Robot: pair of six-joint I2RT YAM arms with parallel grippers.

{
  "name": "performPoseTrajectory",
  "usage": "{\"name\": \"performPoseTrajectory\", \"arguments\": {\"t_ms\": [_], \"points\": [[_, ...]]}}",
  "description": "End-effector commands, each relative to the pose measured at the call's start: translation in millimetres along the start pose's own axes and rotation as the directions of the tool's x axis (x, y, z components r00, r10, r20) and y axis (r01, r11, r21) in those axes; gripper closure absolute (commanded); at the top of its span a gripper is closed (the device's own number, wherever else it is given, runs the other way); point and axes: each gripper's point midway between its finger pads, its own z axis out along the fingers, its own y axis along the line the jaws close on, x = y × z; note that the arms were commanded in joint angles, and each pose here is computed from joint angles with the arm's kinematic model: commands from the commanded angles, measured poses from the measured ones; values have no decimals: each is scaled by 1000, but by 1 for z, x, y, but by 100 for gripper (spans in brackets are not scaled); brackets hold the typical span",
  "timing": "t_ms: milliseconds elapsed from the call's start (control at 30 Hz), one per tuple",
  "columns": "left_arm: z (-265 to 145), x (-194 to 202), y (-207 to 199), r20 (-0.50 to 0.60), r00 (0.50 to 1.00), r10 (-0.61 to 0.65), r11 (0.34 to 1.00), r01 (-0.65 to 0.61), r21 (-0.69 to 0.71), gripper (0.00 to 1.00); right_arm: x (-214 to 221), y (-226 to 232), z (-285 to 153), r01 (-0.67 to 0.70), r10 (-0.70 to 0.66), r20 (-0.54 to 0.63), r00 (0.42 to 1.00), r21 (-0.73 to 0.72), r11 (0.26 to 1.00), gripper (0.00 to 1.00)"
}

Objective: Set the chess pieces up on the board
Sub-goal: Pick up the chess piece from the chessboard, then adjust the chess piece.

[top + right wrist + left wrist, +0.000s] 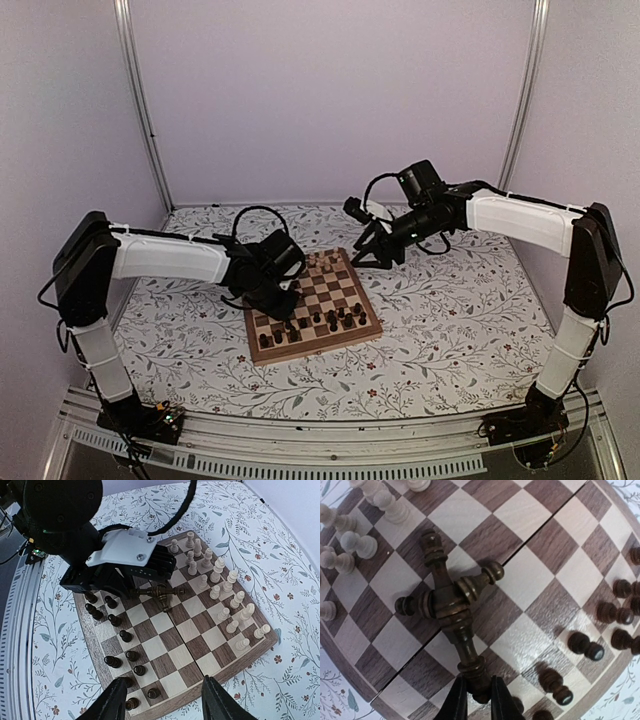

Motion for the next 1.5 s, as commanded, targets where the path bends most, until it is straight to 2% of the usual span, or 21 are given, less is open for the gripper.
{"name": "performPoseTrajectory", "arguments": {"t_ms": [0,100,300,600,833,1200,1333,1467], "points": [[-10,1,13,45,995,88,996,-88,4,96,-1,-1,4,-25,26,5,1000,-28,999,47],[-13,-6,14,123,986,109,993,-115,40,100,-1,-2,9,-50,50,6,999,-42,998,47],[-33,-25,4,295,939,177,972,-213,96,100,-8,-1,16,-123,127,31,991,-94,988,47],[-67,-42,-16,439,877,196,937,-300,181,100,-28,-4,43,-293,313,36,949,-272,917,46],[-74,-42,-23,462,866,191,923,-319,217,100,-35,-10,63,-384,417,9,909,-372,845,46],[-80,-41,-32,482,856,188,905,-342,255,100,-34,-10,78,-430,478,-15,878,-460,776,48],[-79,-41,-36,485,854,189,898,-350,267,100,-37,-9,79,-436,494,-15,869,-496,751,56],[-78,-41,-36,481,856,189,896,-350,272,100,-39,-8,80,-437,502,-17,865,-519,735,71]]}}
